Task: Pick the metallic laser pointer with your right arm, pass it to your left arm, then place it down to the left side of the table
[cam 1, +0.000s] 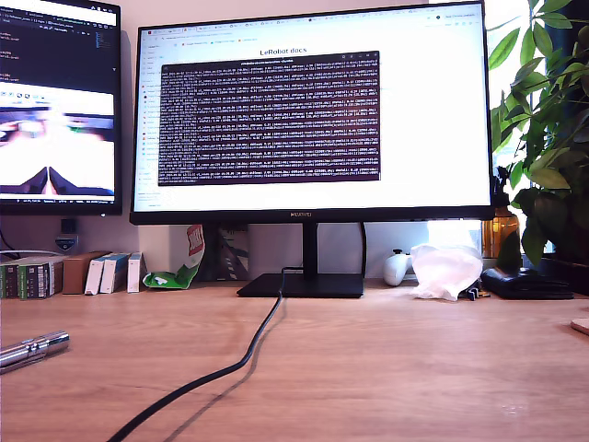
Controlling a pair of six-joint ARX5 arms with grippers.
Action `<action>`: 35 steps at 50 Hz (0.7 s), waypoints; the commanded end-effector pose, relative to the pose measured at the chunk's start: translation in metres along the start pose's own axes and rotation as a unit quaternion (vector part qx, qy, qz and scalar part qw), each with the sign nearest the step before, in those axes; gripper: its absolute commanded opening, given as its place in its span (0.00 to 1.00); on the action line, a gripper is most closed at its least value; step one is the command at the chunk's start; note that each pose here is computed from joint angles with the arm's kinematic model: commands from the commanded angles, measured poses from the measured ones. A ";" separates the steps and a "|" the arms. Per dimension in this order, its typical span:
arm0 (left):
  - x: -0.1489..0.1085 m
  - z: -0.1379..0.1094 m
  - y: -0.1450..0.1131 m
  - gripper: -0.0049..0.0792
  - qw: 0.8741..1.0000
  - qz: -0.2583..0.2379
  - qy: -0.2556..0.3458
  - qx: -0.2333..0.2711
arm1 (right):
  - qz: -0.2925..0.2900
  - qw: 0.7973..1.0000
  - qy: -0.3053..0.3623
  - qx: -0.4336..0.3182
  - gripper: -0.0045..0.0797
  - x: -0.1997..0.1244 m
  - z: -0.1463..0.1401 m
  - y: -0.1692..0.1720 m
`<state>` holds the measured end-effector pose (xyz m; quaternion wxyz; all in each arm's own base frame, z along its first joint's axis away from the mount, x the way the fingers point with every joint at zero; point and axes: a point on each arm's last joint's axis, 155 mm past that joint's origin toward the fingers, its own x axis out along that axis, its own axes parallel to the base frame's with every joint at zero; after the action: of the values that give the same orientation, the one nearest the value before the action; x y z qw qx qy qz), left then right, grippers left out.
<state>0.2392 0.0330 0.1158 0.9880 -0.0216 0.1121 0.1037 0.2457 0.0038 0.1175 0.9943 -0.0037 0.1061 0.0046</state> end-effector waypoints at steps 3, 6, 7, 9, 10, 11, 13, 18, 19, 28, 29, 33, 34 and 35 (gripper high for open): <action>0.003 -0.017 -0.012 0.04 0.999 -0.039 0.018 0.017 | 0.002 1.000 -0.004 0.001 0.14 0.000 0.000 0.001; 0.002 -0.018 -0.026 0.04 0.996 -0.079 0.020 0.025 | 0.002 1.000 -0.004 0.001 0.14 0.000 0.000 0.001; 0.001 -0.018 -0.029 0.04 0.995 -0.088 0.019 0.031 | 0.002 1.000 -0.004 0.001 0.14 0.000 0.000 0.001; 0.000 -0.018 -0.035 0.04 0.994 -0.105 0.019 0.038 | 0.002 1.000 -0.004 0.001 0.14 0.000 0.000 0.001; 0.000 -0.018 -0.037 0.04 0.993 -0.113 0.020 0.040 | 0.002 1.000 -0.004 0.001 0.14 0.000 0.000 0.001; -0.001 -0.019 -0.039 0.04 0.992 -0.118 0.019 0.047 | 0.002 1.000 -0.004 0.001 0.14 0.000 0.000 0.001; -0.001 -0.019 -0.041 0.04 0.991 -0.123 0.019 0.050 | 0.002 1.000 -0.004 0.001 0.14 0.000 0.000 0.001; -0.001 -0.019 -0.040 0.04 0.991 -0.122 0.019 0.049 | 0.002 1.000 -0.004 0.001 0.14 0.000 0.000 0.001; -0.001 -0.019 -0.040 0.04 0.991 -0.122 0.019 0.049 | 0.002 1.000 -0.004 0.001 0.14 0.000 0.000 0.001; -0.001 -0.019 -0.041 0.04 0.991 -0.124 0.019 0.045 | 0.002 1.000 -0.004 0.001 0.14 0.000 0.000 0.001; -0.001 -0.019 -0.041 0.04 0.991 -0.124 0.019 0.045 | 0.002 1.000 -0.004 0.001 0.14 0.000 0.000 0.001; -0.001 -0.019 -0.040 0.04 0.991 -0.123 0.019 0.045 | 0.002 1.000 -0.004 0.001 0.14 0.000 0.000 0.001; -0.001 -0.019 -0.040 0.04 0.991 -0.123 0.019 0.045 | 0.002 1.000 -0.004 0.001 0.14 0.000 0.000 0.001; -0.001 -0.019 -0.040 0.04 0.991 -0.123 0.019 0.045 | 0.002 1.000 -0.004 0.001 0.14 0.000 0.000 0.001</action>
<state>0.2425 -0.0082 0.1135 0.9926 0.0093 0.1189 -0.0246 0.2457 0.0038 0.1175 0.9943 -0.0037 0.1061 0.0046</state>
